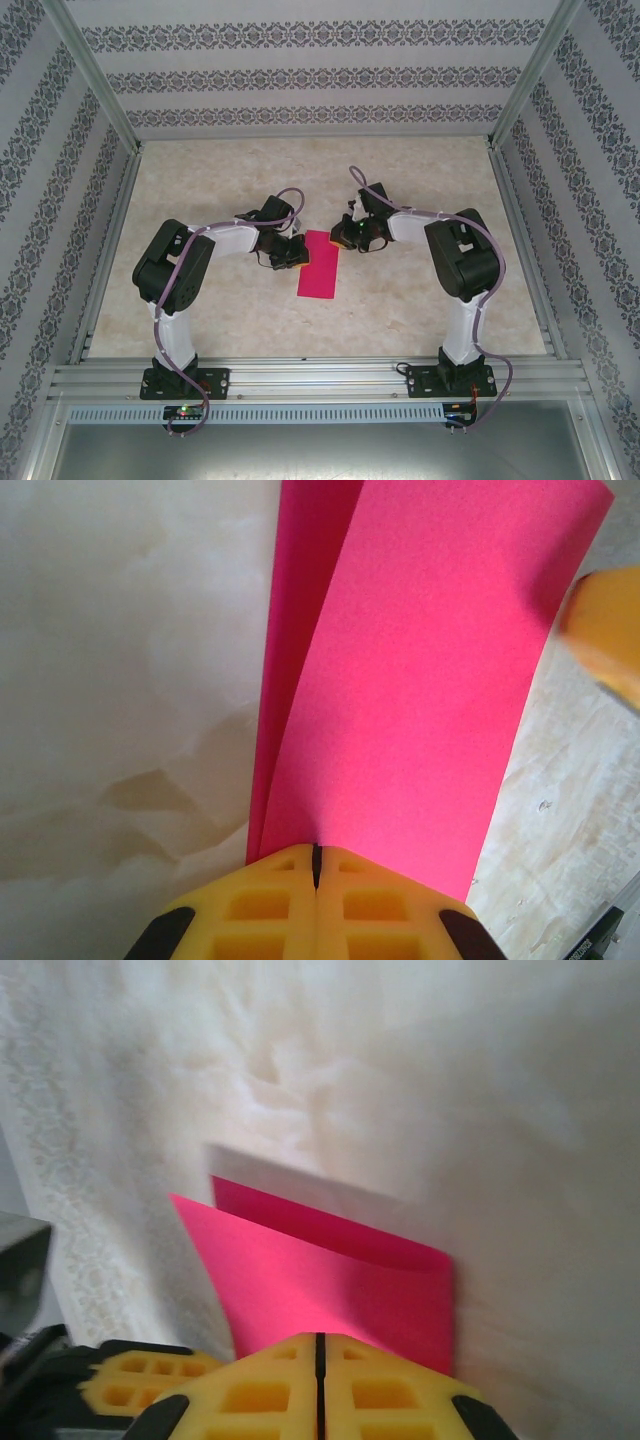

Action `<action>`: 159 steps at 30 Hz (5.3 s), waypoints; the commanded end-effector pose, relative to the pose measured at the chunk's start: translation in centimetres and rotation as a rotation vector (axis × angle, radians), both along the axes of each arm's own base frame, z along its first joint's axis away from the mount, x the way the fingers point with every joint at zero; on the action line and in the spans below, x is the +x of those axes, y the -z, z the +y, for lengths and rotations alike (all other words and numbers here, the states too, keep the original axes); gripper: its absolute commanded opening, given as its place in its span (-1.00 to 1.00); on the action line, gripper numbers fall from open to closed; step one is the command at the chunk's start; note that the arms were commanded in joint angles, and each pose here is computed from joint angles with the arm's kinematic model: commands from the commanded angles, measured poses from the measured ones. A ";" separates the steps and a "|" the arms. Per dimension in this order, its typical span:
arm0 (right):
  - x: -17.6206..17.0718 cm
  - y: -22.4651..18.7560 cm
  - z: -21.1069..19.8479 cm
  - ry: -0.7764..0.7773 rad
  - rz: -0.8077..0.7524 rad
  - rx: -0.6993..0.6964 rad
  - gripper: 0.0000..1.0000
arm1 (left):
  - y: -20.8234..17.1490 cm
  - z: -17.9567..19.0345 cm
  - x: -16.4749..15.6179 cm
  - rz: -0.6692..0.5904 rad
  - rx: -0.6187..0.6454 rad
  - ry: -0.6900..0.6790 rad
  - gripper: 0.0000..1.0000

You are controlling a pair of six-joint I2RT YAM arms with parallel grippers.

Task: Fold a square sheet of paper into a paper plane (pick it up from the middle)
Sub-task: Fold the square sheet of paper in half at the center of the table.

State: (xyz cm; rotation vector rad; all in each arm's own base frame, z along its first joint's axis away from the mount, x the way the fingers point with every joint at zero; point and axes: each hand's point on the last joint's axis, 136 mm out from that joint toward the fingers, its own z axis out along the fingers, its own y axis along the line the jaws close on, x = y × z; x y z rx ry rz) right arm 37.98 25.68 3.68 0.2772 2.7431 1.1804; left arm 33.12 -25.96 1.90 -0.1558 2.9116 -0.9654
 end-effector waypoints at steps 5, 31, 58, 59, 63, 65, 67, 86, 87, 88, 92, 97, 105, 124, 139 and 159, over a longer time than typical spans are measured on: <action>1.7 -1.0 -0.2 0.022 -0.012 0.016 -0.82 | 3.2 1.9 -2.9 0.101 0.122 0.017 -1.00; 2.3 -0.2 -0.8 0.062 0.078 -0.022 -0.83 | 3.3 1.9 -2.9 0.103 0.125 0.019 -1.00; 1.1 -2.2 -1.4 0.077 0.032 0.054 -0.81 | 3.4 1.8 -2.9 0.103 0.119 0.020 -1.00; 1.1 -1.9 -1.3 0.076 0.034 0.057 -0.80 | 3.4 1.8 -3.0 0.104 0.117 0.020 -1.00; 1.6 -0.5 -1.5 0.091 0.056 0.037 -0.81 | 3.3 1.8 -2.9 0.103 0.118 0.022 -1.00; 1.8 0.2 -1.4 0.089 0.070 0.036 -0.80 | 3.3 1.8 -2.9 0.102 0.119 0.023 -1.00; 1.7 1.1 -1.2 0.083 0.085 0.035 -0.80 | 3.3 1.8 -2.9 0.100 0.118 0.021 -1.00; -1.5 -3.9 -0.9 0.045 -0.004 0.007 -0.79 | 3.3 1.9 -3.0 0.103 0.124 0.021 -1.00; -2.1 -3.6 -0.6 0.038 0.000 0.001 -0.79 | 3.2 1.9 -2.9 0.102 0.123 0.021 -1.00; -2.4 -3.4 -0.5 0.038 0.002 -0.001 -0.79 | 3.2 1.9 -2.9 0.101 0.123 0.022 -1.00; -3.9 -1.2 0.3 0.021 0.039 -0.006 -0.79 | 3.2 1.9 -3.0 0.102 0.122 0.022 -1.00; -5.3 1.8 0.3 0.026 0.088 -0.021 -0.80 | 3.2 1.9 -3.0 0.101 0.123 0.023 -1.00; -6.0 1.4 0.0 0.020 0.081 -0.028 -0.80 | 3.2 1.9 -3.0 0.100 0.124 0.022 -1.00; -12.0 2.6 1.5 -0.025 0.118 -0.001 -0.79 | 3.2 1.9 -2.9 0.101 0.123 0.024 -1.00; -14.9 1.4 2.8 -0.097 0.108 0.012 -0.77 | 3.3 1.9 -3.0 0.102 0.123 0.026 -1.00; -7.8 -4.5 1.3 -0.010 -0.067 0.010 -0.75 | 3.5 1.8 -3.1 0.107 0.121 0.029 -1.00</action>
